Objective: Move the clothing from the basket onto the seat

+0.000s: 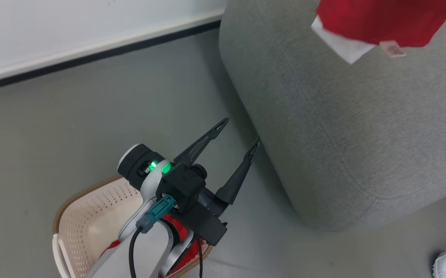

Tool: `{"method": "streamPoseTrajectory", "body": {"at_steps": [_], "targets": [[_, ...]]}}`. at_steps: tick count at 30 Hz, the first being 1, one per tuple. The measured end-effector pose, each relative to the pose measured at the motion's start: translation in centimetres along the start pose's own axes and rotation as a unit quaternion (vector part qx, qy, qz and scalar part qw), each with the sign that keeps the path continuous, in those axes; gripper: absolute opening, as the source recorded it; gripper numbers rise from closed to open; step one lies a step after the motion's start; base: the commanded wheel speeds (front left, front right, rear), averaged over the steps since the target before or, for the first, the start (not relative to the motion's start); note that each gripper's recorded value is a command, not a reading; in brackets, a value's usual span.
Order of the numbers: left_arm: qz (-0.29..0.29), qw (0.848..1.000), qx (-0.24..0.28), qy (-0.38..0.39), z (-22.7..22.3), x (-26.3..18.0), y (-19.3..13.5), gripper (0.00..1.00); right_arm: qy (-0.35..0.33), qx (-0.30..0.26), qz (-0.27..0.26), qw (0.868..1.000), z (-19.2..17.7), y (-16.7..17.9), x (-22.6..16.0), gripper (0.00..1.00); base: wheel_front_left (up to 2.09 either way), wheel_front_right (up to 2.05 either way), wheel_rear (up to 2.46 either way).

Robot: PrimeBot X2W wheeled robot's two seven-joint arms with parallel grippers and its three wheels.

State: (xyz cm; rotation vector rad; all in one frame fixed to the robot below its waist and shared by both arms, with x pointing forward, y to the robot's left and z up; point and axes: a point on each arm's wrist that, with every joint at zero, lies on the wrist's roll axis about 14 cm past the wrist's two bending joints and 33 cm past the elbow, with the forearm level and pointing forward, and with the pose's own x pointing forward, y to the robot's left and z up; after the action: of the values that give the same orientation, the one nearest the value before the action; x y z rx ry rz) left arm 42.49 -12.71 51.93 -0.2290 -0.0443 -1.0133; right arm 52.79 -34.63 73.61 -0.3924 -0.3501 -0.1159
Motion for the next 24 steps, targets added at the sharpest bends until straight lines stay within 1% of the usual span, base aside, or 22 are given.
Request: {"method": "streamPoseTrajectory", "body": {"at_steps": [3, 7, 10, 11, 12, 13, 17, 21, 24], "targets": [[0.007, 1.000, -0.004, 0.002, -0.5, 0.0, 1.0, 1.00, 0.010, 0.002, -0.013, 1.000, -1.4, -0.4, 1.5, 0.00, 0.00, 0.00, 0.00], [0.014, 1.000, 0.001, 0.002, -1.0, 0.2, 2.6, 1.00, 0.038, -0.002, -0.027, 0.999, -4.6, -0.7, 2.9, 0.00, 0.00, 0.00, 0.00], [0.019, 1.000, 0.004, 0.002, -1.4, 0.3, 3.8, 1.00, 0.064, -0.001, -0.043, 0.997, -7.5, -1.1, 3.3, 0.00, 0.00, 0.00, 0.00], [0.019, 1.000, 0.004, 0.002, -1.4, 0.3, 3.8, 1.00, 0.064, -0.001, -0.043, 0.997, -7.5, -1.1, 3.3, 0.00, 0.00, 0.00, 0.00], [0.023, 1.000, 0.003, 0.004, -1.8, 0.3, 4.6, 1.00, 0.084, 0.000, -0.053, 0.995, -9.8, -0.9, 3.5, 0.00, 0.00, 0.00, 0.00], [0.023, 1.000, 0.003, 0.004, -1.8, 0.3, 4.6, 1.00, 0.084, 0.000, -0.053, 0.995, -9.8, -0.9, 3.5, 0.00, 0.00, 0.00, 0.00], [0.032, 0.999, 0.002, 0.017, -3.3, 0.3, 6.3, 1.00, 0.127, 0.010, -0.054, 0.990, -14.6, 1.1, 3.5, 0.00, 0.00, 0.00, 0.00], [0.039, 0.999, -0.008, 0.030, -5.2, 0.3, 7.6, 1.00, 0.181, 0.026, -0.034, 0.983, -20.0, 5.1, 2.8, 0.00, 0.00, 0.00, 0.00], [0.042, 0.998, -0.016, 0.040, -6.6, 0.3, 8.2, 1.00, 0.221, 0.038, -0.021, 0.974, -23.6, 7.7, 1.6, 0.00, 0.00, 0.00, 0.00]]}}
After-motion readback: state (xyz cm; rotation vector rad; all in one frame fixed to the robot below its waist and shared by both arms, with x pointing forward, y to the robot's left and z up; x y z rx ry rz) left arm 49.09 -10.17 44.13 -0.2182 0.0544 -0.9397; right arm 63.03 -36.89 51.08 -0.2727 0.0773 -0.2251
